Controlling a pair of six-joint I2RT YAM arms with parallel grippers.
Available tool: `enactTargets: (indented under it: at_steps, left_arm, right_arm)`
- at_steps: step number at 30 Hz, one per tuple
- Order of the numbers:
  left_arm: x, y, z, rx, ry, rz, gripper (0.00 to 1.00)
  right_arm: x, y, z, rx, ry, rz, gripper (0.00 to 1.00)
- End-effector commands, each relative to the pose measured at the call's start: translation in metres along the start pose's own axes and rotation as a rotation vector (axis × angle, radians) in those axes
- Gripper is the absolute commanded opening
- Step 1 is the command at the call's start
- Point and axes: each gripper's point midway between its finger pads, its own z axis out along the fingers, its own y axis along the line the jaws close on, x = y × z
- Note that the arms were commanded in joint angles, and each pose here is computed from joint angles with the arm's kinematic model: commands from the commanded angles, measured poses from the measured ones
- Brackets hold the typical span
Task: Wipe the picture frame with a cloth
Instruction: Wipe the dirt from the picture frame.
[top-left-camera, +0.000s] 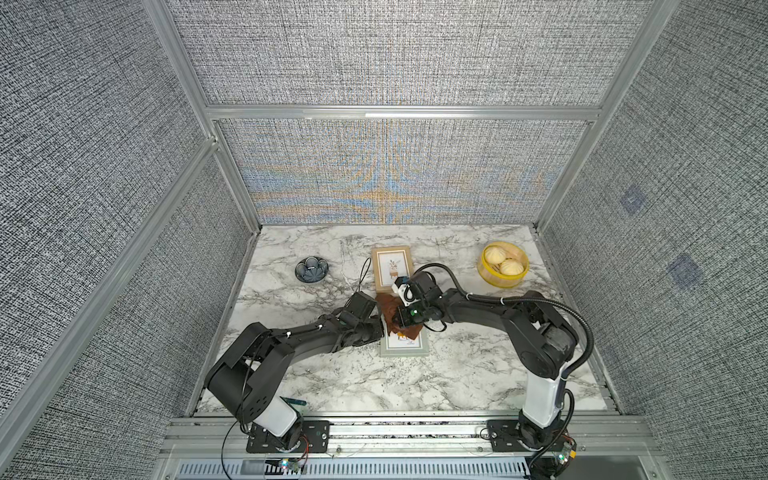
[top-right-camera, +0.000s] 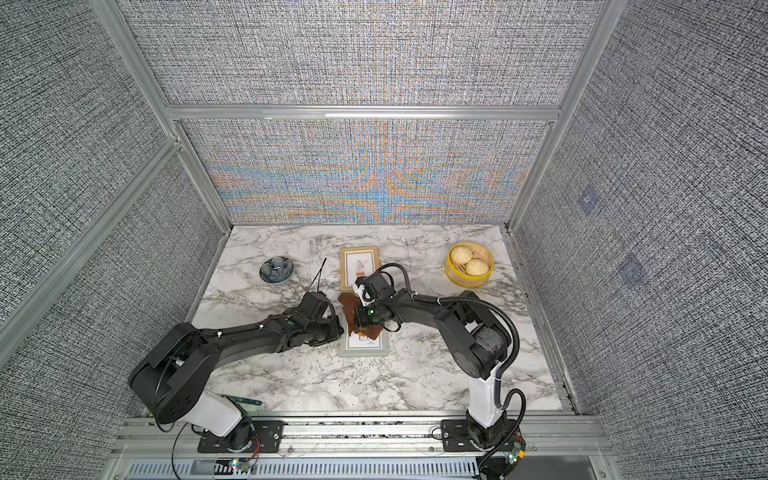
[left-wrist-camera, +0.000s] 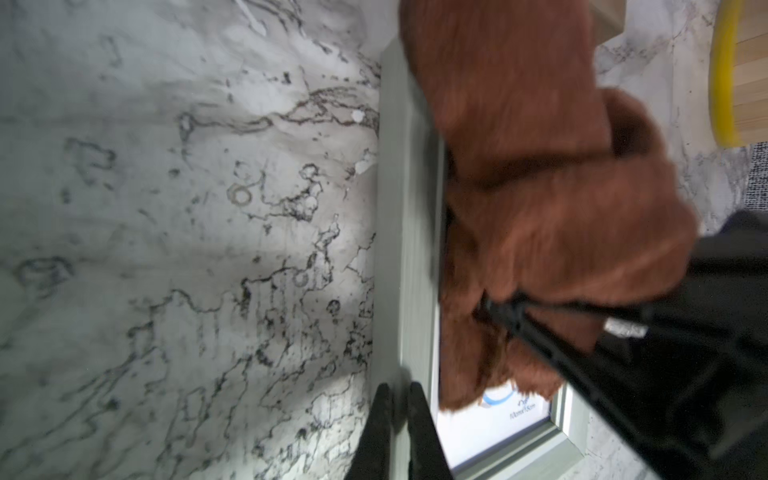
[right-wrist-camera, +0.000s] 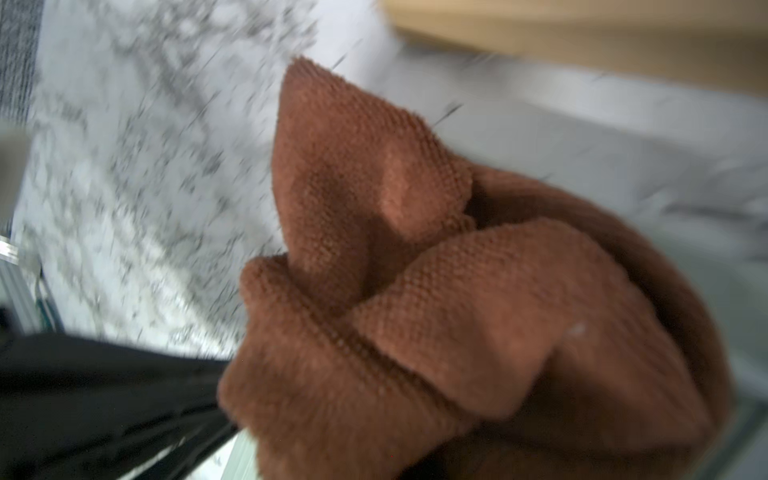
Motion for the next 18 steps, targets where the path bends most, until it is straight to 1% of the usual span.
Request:
enactTargets:
  at_steps: [1,2,3,5,7,8,13,16,18]
  left_arm:
    - [0.049,0.049,0.0,-0.198,0.19,-0.065,0.08]
    - [0.049,0.05,-0.002,-0.215,0.198,-0.073,0.08]
    - [0.05,0.053,-0.004,-0.243,0.212,-0.075,0.08]
    - [0.051,0.056,-0.005,-0.273,0.23,-0.062,0.08]
    - [0.052,0.056,-0.004,-0.273,0.232,-0.058,0.08]
    - [0.052,0.055,-0.004,-0.271,0.234,-0.053,0.07]
    - [0.053,0.056,-0.005,-0.275,0.243,-0.042,0.06]
    - [0.054,0.057,-0.004,-0.276,0.253,-0.035,0.06]
    - [0.054,0.057,-0.003,-0.278,0.257,-0.032,0.06]
  right_arm:
    - [0.076,-0.004,-0.003,0.009,0.206,0.003,0.0]
    - [0.084,-0.004,-0.006,0.008,0.213,0.002,0.0]
    - [0.086,-0.004,-0.008,0.007,0.208,0.005,0.0]
    - [0.077,-0.008,-0.009,0.033,0.18,0.009,0.0]
    - [0.059,-0.014,-0.004,0.058,0.146,0.023,0.0]
    - [0.039,-0.015,-0.002,0.07,0.109,0.035,0.0]
    - [-0.023,-0.037,0.003,0.122,0.003,0.141,0.0]
    - [-0.045,-0.038,0.005,0.141,-0.001,0.145,0.0]
    - [-0.047,-0.04,0.008,0.15,0.015,0.141,0.0]
